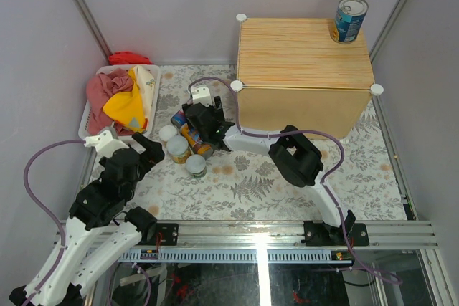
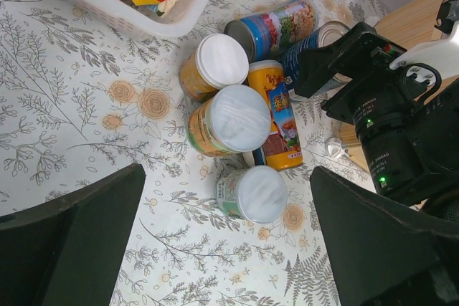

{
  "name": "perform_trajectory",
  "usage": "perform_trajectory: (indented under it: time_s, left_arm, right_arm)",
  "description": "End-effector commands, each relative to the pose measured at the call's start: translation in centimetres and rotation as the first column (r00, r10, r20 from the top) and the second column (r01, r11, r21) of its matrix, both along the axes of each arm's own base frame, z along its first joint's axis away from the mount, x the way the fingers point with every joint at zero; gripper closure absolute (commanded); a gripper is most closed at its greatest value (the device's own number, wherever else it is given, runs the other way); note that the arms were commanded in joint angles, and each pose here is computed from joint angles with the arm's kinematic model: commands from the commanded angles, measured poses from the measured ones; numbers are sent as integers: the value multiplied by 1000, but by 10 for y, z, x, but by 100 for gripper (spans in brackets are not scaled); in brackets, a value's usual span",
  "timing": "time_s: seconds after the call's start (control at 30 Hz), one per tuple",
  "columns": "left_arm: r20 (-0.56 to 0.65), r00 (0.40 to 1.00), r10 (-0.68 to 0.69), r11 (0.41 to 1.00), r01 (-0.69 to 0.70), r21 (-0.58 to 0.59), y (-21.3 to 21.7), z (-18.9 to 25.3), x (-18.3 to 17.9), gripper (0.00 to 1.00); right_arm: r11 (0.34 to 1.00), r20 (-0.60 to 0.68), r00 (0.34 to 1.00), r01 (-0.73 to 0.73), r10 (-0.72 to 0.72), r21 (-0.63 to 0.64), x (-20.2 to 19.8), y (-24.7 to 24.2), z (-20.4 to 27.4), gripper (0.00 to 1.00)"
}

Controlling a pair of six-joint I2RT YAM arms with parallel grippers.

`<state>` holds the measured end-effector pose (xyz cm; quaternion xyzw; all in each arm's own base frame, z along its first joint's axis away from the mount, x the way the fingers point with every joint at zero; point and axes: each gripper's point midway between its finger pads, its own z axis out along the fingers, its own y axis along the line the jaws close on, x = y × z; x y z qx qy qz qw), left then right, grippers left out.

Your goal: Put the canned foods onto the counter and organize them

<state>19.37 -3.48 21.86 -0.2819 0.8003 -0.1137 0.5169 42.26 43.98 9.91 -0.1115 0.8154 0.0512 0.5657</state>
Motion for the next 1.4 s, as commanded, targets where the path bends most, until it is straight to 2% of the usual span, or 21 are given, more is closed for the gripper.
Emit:
perform_trajectory:
  time_s: [0.0, 0.23, 0.53, 0.97, 1.37]
  left_arm:
    - [19, 999, 27, 1000, -27, -3, 5, 3, -1, 0]
    - [19, 1000, 24, 1000, -24, -3, 5, 3, -1, 0]
    - [27, 999, 28, 1000, -28, -15, 4, 5, -1, 0]
    - [33, 999, 19, 999, -17, -42, -1, 5, 1, 0]
    - [39, 998, 45, 995, -41, -91, 2, 4, -4, 0]
  right_arm:
    - [994, 59, 998, -12, 5, 107, 11, 12, 28, 21]
    - [995, 49, 998, -35, 30, 93, 7, 10, 26, 72]
    - [996, 58, 996, -76, 73, 50, -13, 8, 32, 100]
    - [995, 123, 988, -98, 98, -2, -44, 2, 58, 100]
    - [987, 228, 961, -146, 159, -72, -73, 2, 109, 100]
